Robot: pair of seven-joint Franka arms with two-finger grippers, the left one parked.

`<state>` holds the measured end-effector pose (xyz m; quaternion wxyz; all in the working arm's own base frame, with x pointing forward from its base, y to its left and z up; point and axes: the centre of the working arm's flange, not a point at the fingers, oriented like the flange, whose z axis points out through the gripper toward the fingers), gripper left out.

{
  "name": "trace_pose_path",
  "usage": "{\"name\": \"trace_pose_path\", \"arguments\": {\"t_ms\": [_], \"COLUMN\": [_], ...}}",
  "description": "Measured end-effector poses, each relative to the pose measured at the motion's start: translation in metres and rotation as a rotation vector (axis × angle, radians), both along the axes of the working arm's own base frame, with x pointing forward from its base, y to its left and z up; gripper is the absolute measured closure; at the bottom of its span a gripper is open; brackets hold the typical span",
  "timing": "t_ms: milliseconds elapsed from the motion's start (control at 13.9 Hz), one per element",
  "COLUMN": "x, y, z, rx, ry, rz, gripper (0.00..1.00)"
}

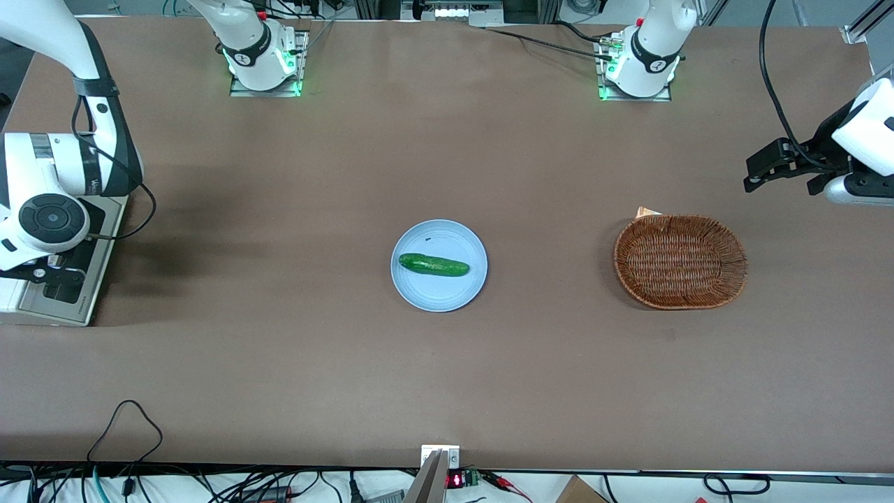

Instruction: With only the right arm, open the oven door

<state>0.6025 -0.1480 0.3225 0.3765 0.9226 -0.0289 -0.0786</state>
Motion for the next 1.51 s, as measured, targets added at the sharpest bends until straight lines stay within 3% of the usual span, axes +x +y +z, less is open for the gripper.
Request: {"name": "trace_pose_path", "arguments": {"t_ms": [288, 791, 1510], "x": [-0.001, -0.001, 0.0], "y": [0.0, 0.01, 0.046], "z": [0.0, 0.003, -0.01], "rx": [0.004, 0.063, 0.153], "ry": [-0.028, -0.068, -0.083], "rz": [-0.012, -0.024, -0.01], "gripper": [0.99, 0.99, 0.99]}}
